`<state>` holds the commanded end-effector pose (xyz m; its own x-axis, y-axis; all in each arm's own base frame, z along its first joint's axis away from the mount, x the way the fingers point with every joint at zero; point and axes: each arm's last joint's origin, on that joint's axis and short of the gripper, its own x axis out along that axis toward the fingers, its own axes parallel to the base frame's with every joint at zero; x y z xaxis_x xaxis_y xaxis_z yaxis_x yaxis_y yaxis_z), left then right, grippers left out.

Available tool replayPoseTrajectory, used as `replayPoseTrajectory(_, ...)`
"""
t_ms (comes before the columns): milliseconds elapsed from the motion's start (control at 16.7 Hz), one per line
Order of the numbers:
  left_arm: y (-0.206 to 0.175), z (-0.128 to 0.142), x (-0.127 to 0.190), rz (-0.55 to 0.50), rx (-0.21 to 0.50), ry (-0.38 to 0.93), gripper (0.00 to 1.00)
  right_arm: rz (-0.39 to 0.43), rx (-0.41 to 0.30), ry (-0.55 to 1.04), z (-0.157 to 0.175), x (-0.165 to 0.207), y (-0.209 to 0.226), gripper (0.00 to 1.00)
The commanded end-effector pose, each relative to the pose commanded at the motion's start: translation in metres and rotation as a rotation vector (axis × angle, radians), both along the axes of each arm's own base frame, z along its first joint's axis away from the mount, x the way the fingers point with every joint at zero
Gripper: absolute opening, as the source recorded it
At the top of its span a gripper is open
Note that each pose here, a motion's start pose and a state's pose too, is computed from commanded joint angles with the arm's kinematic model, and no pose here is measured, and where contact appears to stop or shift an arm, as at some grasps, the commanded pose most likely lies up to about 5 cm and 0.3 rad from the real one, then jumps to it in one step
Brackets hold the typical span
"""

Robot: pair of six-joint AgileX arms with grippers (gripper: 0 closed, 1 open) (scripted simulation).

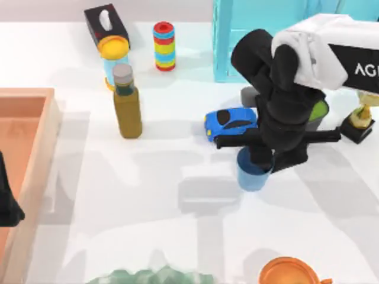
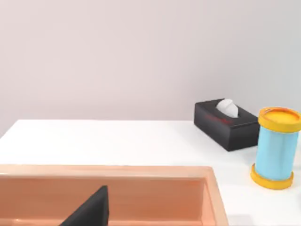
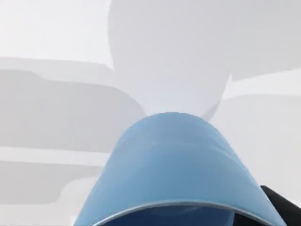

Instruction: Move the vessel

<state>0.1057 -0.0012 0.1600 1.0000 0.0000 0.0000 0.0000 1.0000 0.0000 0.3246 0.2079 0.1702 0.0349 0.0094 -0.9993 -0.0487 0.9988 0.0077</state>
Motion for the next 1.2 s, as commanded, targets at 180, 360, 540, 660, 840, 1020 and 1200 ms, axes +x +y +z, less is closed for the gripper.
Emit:
replayPoseTrajectory(180, 0.000, 0.000, 0.000, 0.000, 0.000, 0.000, 1.00, 0.007, -0.001, -0.007, 0.016, 0.010, -0.054, 0.00)
replayPoseTrajectory(360, 0.000, 0.000, 0.000, 0.000, 0.000, 0.000, 1.00, -0.004, -0.003, -0.008, 0.029, 0.013, -0.119, 0.00)
replayPoseTrajectory(540, 0.000, 0.000, 0.000, 0.000, 0.000, 0.000, 1.00, -0.034, -0.005, 0.007, 0.036, 0.007, -0.191, 0.00)
replayPoseTrajectory(660, 0.000, 0.000, 0.000, 0.000, 0.000, 0.000, 1.00, -0.046, -0.004, 0.021, 0.037, -0.002, -0.224, 0.00)
replayPoseTrajectory(840, 0.000, 0.000, 0.000, 0.000, 0.000, 0.000, 1.00, -0.058, 0.000, 0.039, 0.037, -0.012, -0.248, 0.00)
replayPoseTrajectory(1020, 0.000, 0.000, 0.000, 0.000, 0.000, 0.000, 1.00, -0.058, 0.001, 0.041, 0.036, -0.012, -0.249, 0.00)
replayPoseTrajectory(1200, 0.000, 0.000, 0.000, 0.000, 0.000, 0.000, 1.00, -0.055, -0.001, 0.042, 0.035, -0.011, -0.248, 0.00)
